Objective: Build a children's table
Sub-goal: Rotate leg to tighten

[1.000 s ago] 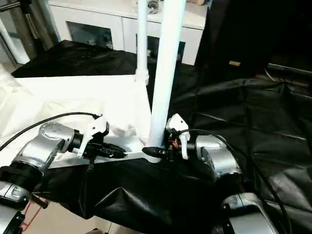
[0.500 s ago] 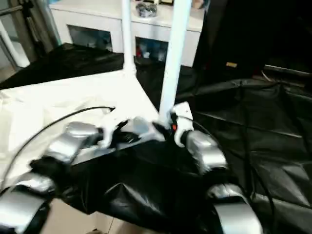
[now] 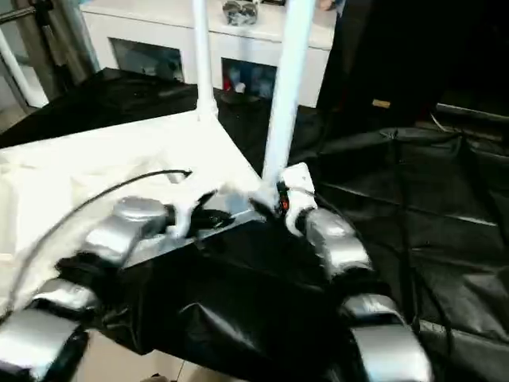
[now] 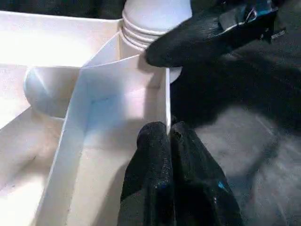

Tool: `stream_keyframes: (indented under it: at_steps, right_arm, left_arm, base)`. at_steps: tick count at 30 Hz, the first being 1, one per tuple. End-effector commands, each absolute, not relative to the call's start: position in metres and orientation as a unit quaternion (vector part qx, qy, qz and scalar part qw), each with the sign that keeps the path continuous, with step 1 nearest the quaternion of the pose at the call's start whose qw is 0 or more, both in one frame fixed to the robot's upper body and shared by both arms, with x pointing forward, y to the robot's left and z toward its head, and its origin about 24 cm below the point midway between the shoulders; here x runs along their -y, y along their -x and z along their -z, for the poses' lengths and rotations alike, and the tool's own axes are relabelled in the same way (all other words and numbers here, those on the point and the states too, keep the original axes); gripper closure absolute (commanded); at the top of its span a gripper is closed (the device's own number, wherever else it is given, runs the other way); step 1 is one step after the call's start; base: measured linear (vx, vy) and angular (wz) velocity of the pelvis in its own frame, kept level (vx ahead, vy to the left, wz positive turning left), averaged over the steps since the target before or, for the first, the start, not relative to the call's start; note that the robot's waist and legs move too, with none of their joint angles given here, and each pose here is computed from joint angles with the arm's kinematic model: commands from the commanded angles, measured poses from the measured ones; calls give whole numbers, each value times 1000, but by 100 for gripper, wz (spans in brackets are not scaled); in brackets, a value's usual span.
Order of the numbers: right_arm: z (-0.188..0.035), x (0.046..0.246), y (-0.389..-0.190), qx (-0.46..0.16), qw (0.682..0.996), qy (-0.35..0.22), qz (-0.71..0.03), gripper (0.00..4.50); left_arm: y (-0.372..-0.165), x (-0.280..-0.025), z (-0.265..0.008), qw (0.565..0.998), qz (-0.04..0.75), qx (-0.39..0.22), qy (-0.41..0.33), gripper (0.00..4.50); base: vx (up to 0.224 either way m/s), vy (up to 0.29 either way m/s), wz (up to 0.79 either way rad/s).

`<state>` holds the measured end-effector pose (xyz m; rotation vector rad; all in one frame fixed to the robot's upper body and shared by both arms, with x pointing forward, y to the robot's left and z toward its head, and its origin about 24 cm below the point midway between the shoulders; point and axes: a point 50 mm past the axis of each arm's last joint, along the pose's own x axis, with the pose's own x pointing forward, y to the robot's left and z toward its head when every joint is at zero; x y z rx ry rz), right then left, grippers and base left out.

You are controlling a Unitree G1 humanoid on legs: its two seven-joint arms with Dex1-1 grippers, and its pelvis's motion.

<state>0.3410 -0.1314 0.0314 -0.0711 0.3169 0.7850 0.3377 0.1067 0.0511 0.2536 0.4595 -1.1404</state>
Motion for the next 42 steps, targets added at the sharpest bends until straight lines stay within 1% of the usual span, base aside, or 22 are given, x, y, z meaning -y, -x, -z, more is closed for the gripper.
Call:
stream_keyframes:
  at_steps: [1, 2, 5, 11, 12, 15, 17, 19, 20, 22, 23, 26, 30, 31, 33, 34, 36, 37, 38, 40, 41, 42]
  right_arm:
    - [-19, 99, -326, -181, 861, 33, -475, 75]
    - [-20, 101, -325, -179, 857, 30, -483, 75]
    - [-25, 113, -319, -179, 827, 24, -533, 75]
    - [-27, 121, -309, -187, 793, 19, -580, 75]
    - [-25, 124, -304, -197, 780, 22, -593, 75]
    - [-25, 125, -301, -203, 773, 21, -601, 107]
    - [-25, 126, -301, -203, 772, 19, -602, 112]
    - [-25, 126, -300, -203, 770, 12, -604, 139]
    - [-25, 126, -300, -203, 770, 12, -604, 139]
    - [-25, 126, -299, -203, 769, 9, -606, 151]
    - [-26, 126, -299, -204, 769, 8, -606, 167]
    - [-26, 125, -298, -204, 768, 3, -607, 179]
    - [-20, 120, -300, -209, 786, -1, -582, 185]
    - [-17, 118, -304, -210, 805, 2, -555, 186]
    - [-15, 117, -307, -211, 818, 1, -534, 186]
    - [-12, 114, -313, -215, 845, -2, -490, 187]
    - [-10, 112, -318, -217, 864, -2, -455, 187]
    - [-8, 110, -322, -222, 878, 0, -424, 188]
    - [-8, 110, -322, -222, 878, 0, -424, 188]
    - [-2, 100, -329, -241, 903, -2, -356, 188]
    - [-2, 100, -329, -241, 903, -2, -356, 188]
    - [0, 96, -330, -248, 910, -6, -332, 188]
  left_arm:
    - [-333, -80, -64, 784, 590, -161, -108, 450]
    - [-331, -83, -65, 776, 600, -162, -105, 450]
    - [-325, -96, -65, 747, 634, -167, -110, 450]
    - [-319, -111, -66, 720, 660, -180, -114, 450]
    - [-317, -117, -65, 714, 666, -187, -112, 450]
    - [-314, -121, -64, 706, 673, -193, -110, 450]
    - [-313, -121, -64, 703, 675, -193, -108, 450]
    - [-310, -122, -64, 698, 681, -195, -105, 450]
    - [-310, -122, -64, 698, 681, -196, -105, 450]
    - [-310, -122, -63, 697, 681, -197, -106, 450]
    - [-310, -122, -63, 697, 681, -197, -105, 450]
    - [-310, -123, -63, 699, 678, -197, -108, 450]
    - [-317, -120, -61, 728, 646, -196, -119, 450]
    - [-322, -116, -61, 747, 625, -194, -117, 450]
    - [-325, -113, -61, 760, 610, -191, -115, 450]
    - [-331, -108, -62, 778, 588, -187, -117, 450]
    - [-335, -104, -62, 791, 571, -185, -119, 450]
    - [-339, -99, -63, 802, 555, -183, -122, 450]
    - [-339, -99, -63, 802, 555, -183, -122, 450]
    - [-348, -84, -65, 833, 512, -174, -120, 450]
    - [-348, -84, -65, 833, 512, -174, -120, 450]
    - [-350, -78, -66, 839, 503, -171, -116, 450]
  base:
    - [0, 0, 0]
    - [0, 0, 0]
    - [0, 0, 0]
    - [0, 0, 0]
    - [0, 0, 0]
    - [0, 0, 0]
    - [0, 0, 0]
    - [0, 0, 0]
    - [0, 0, 0]
    - [0, 0, 0]
    - [0, 0, 0]
    - [0, 0, 0]
    - [0, 0, 0]
    - [0, 0, 0]
    - [0, 0, 0]
    - [0, 0, 0]
    - [0, 0, 0]
    - [0, 0, 0]
    - [0, 0, 0]
    - [0, 0, 0]
    - [0, 0, 0]
    - [0, 0, 0]
